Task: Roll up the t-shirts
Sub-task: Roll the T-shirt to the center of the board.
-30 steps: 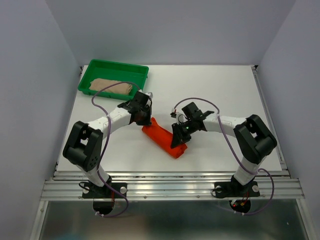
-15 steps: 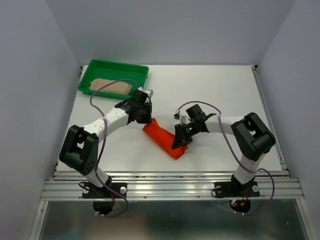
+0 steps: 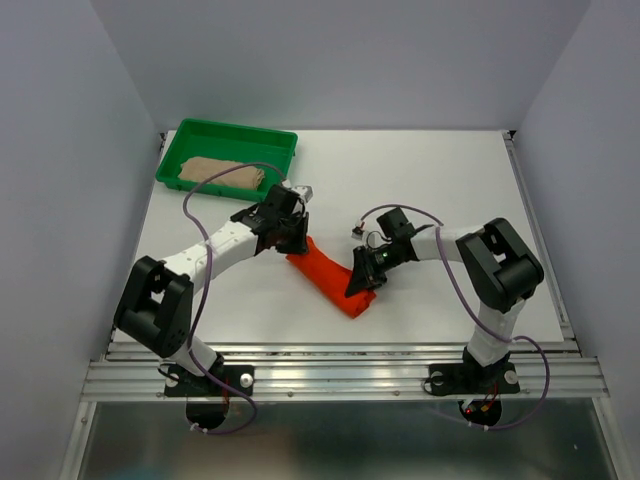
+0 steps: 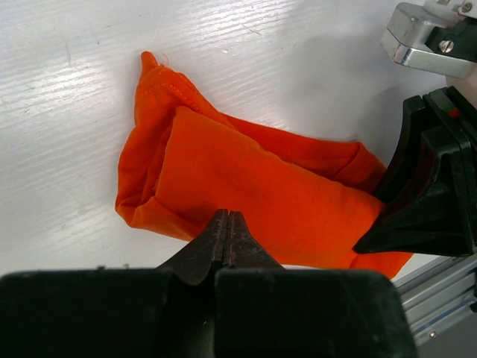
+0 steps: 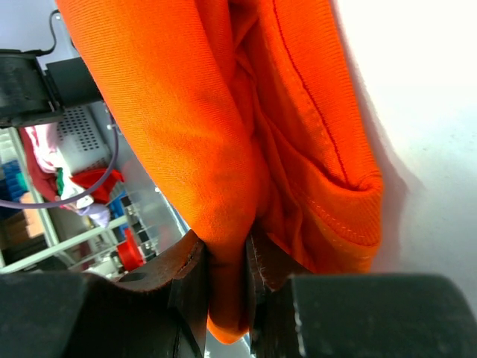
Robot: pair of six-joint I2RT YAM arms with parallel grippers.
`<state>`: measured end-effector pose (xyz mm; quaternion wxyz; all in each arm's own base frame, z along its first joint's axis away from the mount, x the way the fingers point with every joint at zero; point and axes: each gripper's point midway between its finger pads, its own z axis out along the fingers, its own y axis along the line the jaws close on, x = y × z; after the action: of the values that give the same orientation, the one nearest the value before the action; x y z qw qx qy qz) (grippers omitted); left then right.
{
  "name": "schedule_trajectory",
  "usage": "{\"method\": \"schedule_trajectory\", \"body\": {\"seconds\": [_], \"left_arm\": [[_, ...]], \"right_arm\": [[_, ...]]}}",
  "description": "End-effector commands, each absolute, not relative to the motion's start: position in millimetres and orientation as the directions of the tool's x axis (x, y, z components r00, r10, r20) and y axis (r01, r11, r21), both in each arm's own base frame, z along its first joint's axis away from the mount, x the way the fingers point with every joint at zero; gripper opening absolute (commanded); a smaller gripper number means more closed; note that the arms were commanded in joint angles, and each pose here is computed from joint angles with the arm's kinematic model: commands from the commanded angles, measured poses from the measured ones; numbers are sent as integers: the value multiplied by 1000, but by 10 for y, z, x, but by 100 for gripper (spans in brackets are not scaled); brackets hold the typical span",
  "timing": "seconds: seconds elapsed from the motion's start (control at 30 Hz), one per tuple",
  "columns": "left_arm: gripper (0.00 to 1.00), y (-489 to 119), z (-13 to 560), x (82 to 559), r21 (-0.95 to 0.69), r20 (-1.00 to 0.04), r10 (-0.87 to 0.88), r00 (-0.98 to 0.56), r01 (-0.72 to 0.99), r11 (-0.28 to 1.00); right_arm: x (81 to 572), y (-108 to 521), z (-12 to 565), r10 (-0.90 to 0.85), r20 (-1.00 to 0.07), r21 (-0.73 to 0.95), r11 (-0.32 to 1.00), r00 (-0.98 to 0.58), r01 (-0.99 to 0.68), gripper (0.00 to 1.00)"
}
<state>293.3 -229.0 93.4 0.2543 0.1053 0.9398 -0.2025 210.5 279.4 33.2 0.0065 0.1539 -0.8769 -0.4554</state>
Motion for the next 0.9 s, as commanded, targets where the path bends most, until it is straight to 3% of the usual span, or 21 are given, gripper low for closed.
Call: {"method": "schedule_trajectory", "body": {"seconds": [0.0,0.23,0.4,0.6,0.63,0.67,0.73,0.87], "left_arm": [[0,-2339,939,2918,-318,-525,125,-842,330,889],[0,-2404,806,2979,-311,-515,126,-848,322,895],[0,-2470,710,3082,-317,-515,109,-850,307,898],[0,-2544,624,3153,-331,-499,96,-861,292,897],[0,-2545,613,3150,-331,-496,97,-863,292,897],[0,-2543,613,3151,-331,-496,96,-863,290,898],[0,-2538,620,3149,-329,-497,97,-862,291,899],[0,-2542,638,3148,-333,-496,93,-863,288,898]], "right_arm": [[2221,2689,148,-251,-123,767,590,-960,-253,1],[2308,2620,137,-222,-119,766,600,-968,-231,3],[2343,2586,168,-203,-126,740,632,-971,-228,11],[2444,2472,408,-171,-195,665,701,-966,-258,42],[2489,2437,448,-163,-217,639,721,-962,-267,55],[2478,2399,568,-157,-235,625,731,-959,-273,61],[2493,2354,699,-149,-266,602,746,-952,-285,69],[2515,2201,1033,-110,-341,535,794,-934,-289,73]]}}
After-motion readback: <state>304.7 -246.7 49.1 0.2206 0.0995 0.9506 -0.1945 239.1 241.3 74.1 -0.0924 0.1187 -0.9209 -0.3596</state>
